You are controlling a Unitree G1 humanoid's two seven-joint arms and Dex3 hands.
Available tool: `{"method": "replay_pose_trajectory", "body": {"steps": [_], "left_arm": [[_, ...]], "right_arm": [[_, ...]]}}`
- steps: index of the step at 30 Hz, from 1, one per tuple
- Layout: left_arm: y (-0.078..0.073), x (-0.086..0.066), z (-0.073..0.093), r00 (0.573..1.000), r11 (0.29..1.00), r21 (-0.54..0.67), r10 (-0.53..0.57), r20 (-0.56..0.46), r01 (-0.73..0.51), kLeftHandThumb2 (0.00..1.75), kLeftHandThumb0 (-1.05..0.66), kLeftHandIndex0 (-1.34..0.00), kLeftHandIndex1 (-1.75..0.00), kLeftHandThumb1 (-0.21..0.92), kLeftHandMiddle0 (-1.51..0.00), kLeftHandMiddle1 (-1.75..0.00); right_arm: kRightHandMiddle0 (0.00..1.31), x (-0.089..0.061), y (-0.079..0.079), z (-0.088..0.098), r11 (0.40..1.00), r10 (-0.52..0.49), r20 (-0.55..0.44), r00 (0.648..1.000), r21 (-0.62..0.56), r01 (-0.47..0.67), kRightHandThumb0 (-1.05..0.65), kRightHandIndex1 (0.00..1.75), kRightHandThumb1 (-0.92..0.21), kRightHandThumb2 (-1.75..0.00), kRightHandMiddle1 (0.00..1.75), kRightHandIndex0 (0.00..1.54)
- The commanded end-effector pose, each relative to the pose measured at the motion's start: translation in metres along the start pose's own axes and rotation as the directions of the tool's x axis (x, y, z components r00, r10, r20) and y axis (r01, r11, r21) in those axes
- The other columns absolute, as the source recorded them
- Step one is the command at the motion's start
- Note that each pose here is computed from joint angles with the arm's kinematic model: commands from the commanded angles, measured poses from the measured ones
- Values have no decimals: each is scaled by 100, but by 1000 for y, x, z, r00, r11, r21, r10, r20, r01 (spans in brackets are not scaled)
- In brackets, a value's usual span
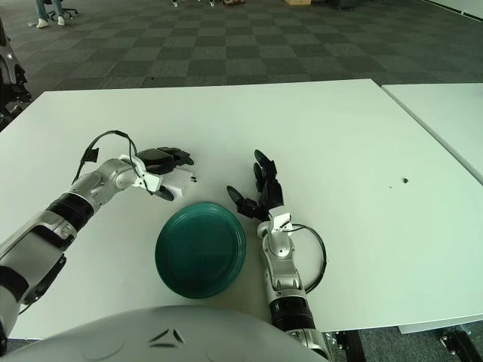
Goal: Put the charger into the plate.
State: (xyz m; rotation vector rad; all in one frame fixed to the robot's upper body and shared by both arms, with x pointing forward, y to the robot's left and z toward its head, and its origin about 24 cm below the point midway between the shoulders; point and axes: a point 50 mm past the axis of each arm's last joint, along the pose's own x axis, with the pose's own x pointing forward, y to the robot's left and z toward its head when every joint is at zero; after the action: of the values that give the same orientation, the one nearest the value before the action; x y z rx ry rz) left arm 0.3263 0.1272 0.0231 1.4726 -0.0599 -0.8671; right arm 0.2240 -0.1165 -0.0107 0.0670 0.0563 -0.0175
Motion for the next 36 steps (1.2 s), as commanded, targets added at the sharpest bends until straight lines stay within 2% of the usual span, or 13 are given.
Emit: {"method": "replay_pose_trajectory", "body": {"steps": [1,8,9,10,11,13,16,19,21,22,24,28,36], "left_arm": [[-14,4,-4,998,999,17,-29,-54,30,46,-105,0,-81,92,-19,-4],[-17,6,-4,998,999,26,29,-62,-27,43,-100,0,-103,92,-30,-10],[-18,6,-4,997,999,23,48,-65,-47,40,-97,-1,-114,92,-29,-26],[-19,7,-4,996,998,21,62,-66,-60,36,-90,-3,-132,92,-28,-58],[-21,7,-3,995,997,18,76,-67,-75,35,-88,-4,-138,92,-27,-71],[-23,7,-2,993,996,12,93,-66,-93,30,-78,-11,-160,92,-31,-123],[-26,8,-1,992,994,-4,106,-67,-107,76,-54,-33,-169,68,-54,-158],[-28,8,0,991,993,-23,114,-76,-116,100,-47,-44,-173,53,-68,-169],[-29,9,0,989,991,-43,120,-90,-125,108,-45,-47,-174,49,-73,-172],[-30,9,0,988,990,-54,123,-98,-129,120,-29,-50,-174,37,-74,-166],[-32,10,1,984,986,-88,130,-118,-141,133,-15,-53,-174,25,-77,-159],[-33,11,3,979,974,-152,145,-143,-166,151,-3,-61,-175,9,-85,-153],[-28,8,5,977,956,-224,164,-133,-191,164,0,-70,-175,-4,-92,-151]], "right_arm": [[0,-30,-1,-51,1000,-17,-285,958,10,21,-82,1,-58,-51,50,24],[0,-29,-1,-51,1000,-20,-286,958,16,25,-79,1,-57,-49,53,25],[0,-29,-1,-51,1000,-19,-283,959,17,24,-78,1,-57,-49,54,25],[0,-29,-1,-51,1000,-18,-281,960,18,24,-79,1,-57,-50,54,25],[0,-29,-1,-51,1000,-15,-275,961,18,21,-79,1,-57,-50,55,25],[0,-29,-1,-50,1000,-6,-263,965,21,12,-79,1,-58,-50,55,25],[0,-29,-1,-50,1000,6,-250,968,24,1,-78,2,-58,-50,56,26],[0,-29,-1,-50,1000,11,-248,969,25,-5,-77,2,-59,-50,56,27],[0,-30,-1,-50,1000,12,-249,968,23,-6,-76,2,-60,-51,56,27],[0,-29,-1,-50,1000,11,-251,968,21,-6,-76,2,-60,-51,56,27],[0,-29,-1,-50,1000,9,-253,967,18,-5,-76,2,-61,-51,56,28],[0,-29,-1,-50,1000,6,-257,966,13,-3,-78,2,-64,-50,55,28],[0,-28,-2,-51,1000,-3,-274,962,5,5,-82,2,-74,-39,56,29]]}}
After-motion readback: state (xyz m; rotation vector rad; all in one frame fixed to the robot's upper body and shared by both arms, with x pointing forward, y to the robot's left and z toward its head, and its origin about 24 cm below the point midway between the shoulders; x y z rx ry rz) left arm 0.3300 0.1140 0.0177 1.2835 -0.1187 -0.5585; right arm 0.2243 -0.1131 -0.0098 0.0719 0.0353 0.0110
